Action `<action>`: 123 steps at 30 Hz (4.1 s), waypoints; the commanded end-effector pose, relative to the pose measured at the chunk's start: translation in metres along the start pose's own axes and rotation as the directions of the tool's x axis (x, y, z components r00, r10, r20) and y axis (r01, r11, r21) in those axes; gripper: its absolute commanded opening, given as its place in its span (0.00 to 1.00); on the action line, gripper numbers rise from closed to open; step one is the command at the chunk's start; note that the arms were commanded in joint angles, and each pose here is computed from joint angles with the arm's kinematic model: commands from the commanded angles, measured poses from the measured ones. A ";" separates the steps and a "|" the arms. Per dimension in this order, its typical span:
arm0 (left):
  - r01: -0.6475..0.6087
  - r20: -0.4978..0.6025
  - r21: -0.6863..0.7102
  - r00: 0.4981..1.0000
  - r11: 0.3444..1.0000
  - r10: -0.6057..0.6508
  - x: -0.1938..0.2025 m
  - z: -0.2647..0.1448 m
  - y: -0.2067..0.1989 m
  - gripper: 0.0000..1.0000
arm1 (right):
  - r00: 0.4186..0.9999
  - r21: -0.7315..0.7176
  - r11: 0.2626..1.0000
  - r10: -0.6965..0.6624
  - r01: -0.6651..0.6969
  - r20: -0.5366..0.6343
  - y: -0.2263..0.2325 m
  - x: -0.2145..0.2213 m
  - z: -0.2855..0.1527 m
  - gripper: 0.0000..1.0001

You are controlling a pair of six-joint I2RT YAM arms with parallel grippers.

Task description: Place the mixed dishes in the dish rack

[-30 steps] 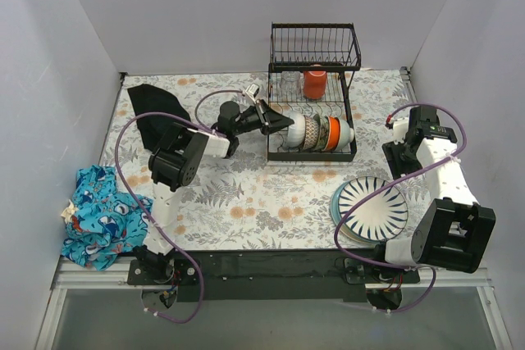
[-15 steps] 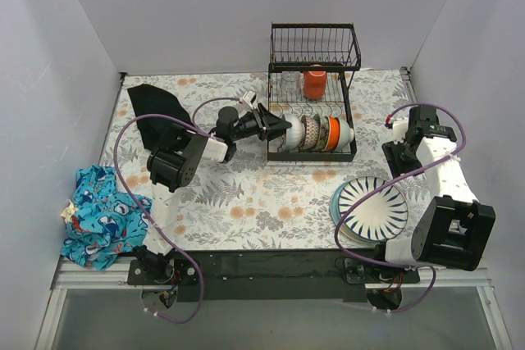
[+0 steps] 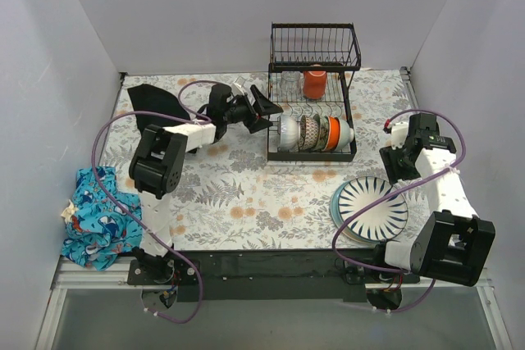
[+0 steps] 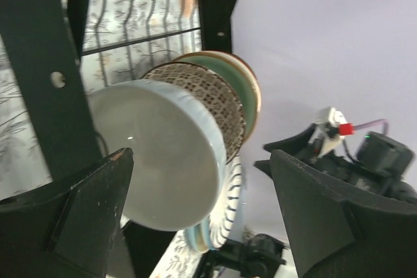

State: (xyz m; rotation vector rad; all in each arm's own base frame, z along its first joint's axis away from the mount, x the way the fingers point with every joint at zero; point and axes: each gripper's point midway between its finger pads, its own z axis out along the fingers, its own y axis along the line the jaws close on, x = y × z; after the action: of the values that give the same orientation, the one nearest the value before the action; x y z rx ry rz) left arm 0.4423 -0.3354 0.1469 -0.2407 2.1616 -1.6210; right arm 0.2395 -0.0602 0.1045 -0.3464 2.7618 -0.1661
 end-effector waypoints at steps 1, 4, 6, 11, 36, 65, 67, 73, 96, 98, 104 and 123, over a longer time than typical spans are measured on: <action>-0.235 0.015 -0.089 0.971 0.968 0.237 -0.011 -0.027 -0.029 0.87 | 0.997 -0.017 1.000 0.018 -0.016 0.075 0.001 -0.016 -0.007 0.64; -0.302 -0.008 -0.169 0.952 0.938 0.305 -0.019 -0.045 -0.026 0.87 | 0.996 -0.027 1.000 -0.001 0.004 0.094 0.000 -0.024 -0.014 0.64; -0.374 -0.061 -0.212 0.927 0.903 0.370 -0.022 -0.061 -0.024 0.87 | 0.996 -0.032 0.998 -0.046 0.049 0.081 0.000 -0.021 -0.017 0.64; -0.483 -0.115 -0.243 0.875 0.841 0.469 -0.028 -0.112 -0.017 0.81 | 0.982 -0.157 0.973 -0.156 0.172 0.106 0.021 -0.013 -0.017 0.66; -0.722 -0.292 0.036 0.654 0.691 0.698 -0.006 -0.103 -0.058 0.76 | 0.902 -0.481 0.792 -0.432 0.376 -0.006 0.033 0.019 0.049 0.54; -0.721 -0.142 0.587 0.357 0.369 0.923 0.131 0.051 -0.150 0.82 | 0.658 -0.153 0.674 -0.605 0.723 0.449 0.040 -0.042 -0.039 0.01; -0.712 -0.141 0.603 0.349 0.360 0.926 0.144 0.058 -0.149 0.82 | 0.634 -0.128 0.659 -0.624 0.741 0.457 0.041 -0.040 -0.043 0.01; -0.676 -0.138 0.658 0.324 0.331 0.936 0.184 0.074 -0.144 0.82 | 0.571 -0.058 0.641 -0.635 0.765 0.520 0.049 -0.044 -0.062 0.01; -0.580 -0.265 0.701 0.330 0.416 0.906 0.258 0.079 -0.104 0.37 | 0.446 0.094 0.629 -0.640 0.771 0.626 0.065 -0.066 -0.100 0.01; -0.571 -0.273 0.701 0.338 0.427 0.901 0.259 0.078 -0.103 0.19 | 0.443 0.097 0.629 -0.640 0.772 0.629 0.065 -0.067 -0.101 0.01; -0.578 -0.260 0.703 0.333 0.414 0.906 0.259 0.076 -0.106 0.00 | 0.553 -0.037 0.668 -0.583 0.743 0.595 0.070 -0.052 -0.088 0.46; -0.684 -0.116 0.658 0.321 0.315 0.940 0.231 0.086 -0.142 0.00 | 0.783 -0.543 0.564 -0.441 0.622 0.439 0.101 -0.013 -0.059 0.14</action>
State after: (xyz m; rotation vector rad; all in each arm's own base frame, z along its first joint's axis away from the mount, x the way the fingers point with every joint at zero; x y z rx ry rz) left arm 0.2419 -0.5362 0.1535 1.4941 1.6192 -1.5613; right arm 0.2173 0.0327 0.1341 -1.2510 2.3190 0.6301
